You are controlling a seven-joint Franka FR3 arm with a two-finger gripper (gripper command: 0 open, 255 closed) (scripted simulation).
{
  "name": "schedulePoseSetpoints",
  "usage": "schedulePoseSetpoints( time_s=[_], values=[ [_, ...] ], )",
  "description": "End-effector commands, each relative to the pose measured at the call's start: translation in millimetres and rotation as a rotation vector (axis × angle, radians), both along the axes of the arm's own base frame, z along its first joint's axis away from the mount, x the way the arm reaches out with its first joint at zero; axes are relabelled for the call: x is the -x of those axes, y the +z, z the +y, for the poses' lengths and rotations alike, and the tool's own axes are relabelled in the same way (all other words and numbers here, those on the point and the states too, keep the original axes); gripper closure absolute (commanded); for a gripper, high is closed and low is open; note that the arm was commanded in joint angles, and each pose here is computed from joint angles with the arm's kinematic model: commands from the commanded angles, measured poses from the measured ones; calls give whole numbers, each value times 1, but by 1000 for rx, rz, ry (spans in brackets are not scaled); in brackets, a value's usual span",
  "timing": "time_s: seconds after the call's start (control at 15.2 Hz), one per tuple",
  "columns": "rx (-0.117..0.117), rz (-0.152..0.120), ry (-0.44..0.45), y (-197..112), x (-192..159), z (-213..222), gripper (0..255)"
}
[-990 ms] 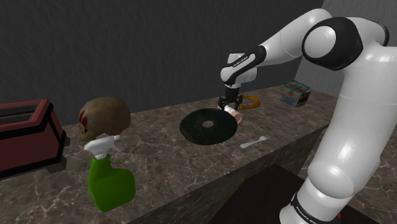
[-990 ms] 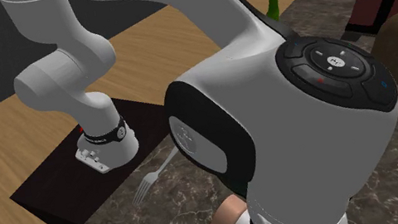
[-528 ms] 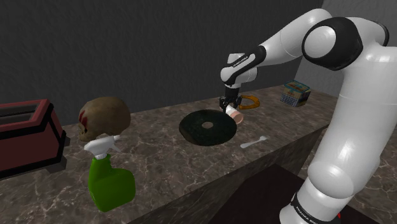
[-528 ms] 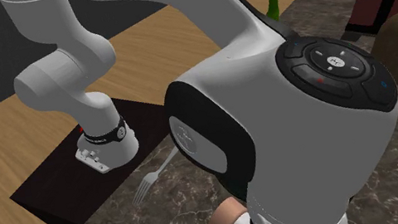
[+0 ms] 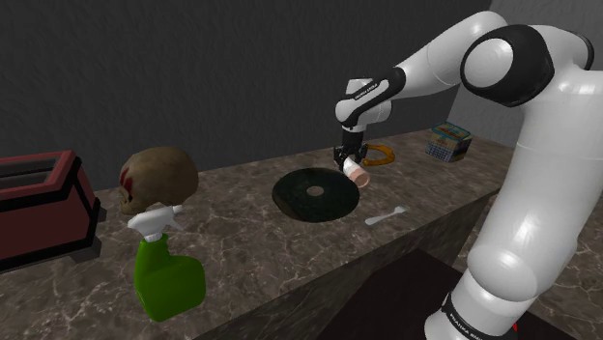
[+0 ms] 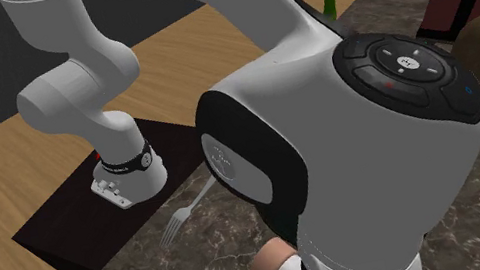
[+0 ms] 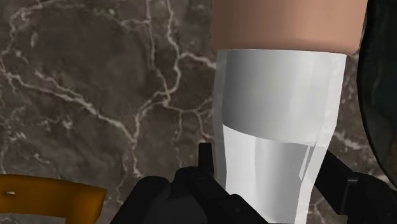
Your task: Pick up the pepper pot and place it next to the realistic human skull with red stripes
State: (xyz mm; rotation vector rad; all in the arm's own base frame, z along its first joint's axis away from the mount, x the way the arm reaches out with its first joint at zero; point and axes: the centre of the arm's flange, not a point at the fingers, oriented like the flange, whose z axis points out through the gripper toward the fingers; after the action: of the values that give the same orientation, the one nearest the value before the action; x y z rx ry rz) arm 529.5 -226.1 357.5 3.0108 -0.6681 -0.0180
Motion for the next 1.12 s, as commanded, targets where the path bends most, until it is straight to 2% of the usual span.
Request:
schedulePoseSetpoints(
  time_s=[0.0, 1.06],
  values=[
    [0, 0, 0, 9, 0, 0, 255],
    [0, 0, 0, 93, 0, 0, 255]
  ],
)
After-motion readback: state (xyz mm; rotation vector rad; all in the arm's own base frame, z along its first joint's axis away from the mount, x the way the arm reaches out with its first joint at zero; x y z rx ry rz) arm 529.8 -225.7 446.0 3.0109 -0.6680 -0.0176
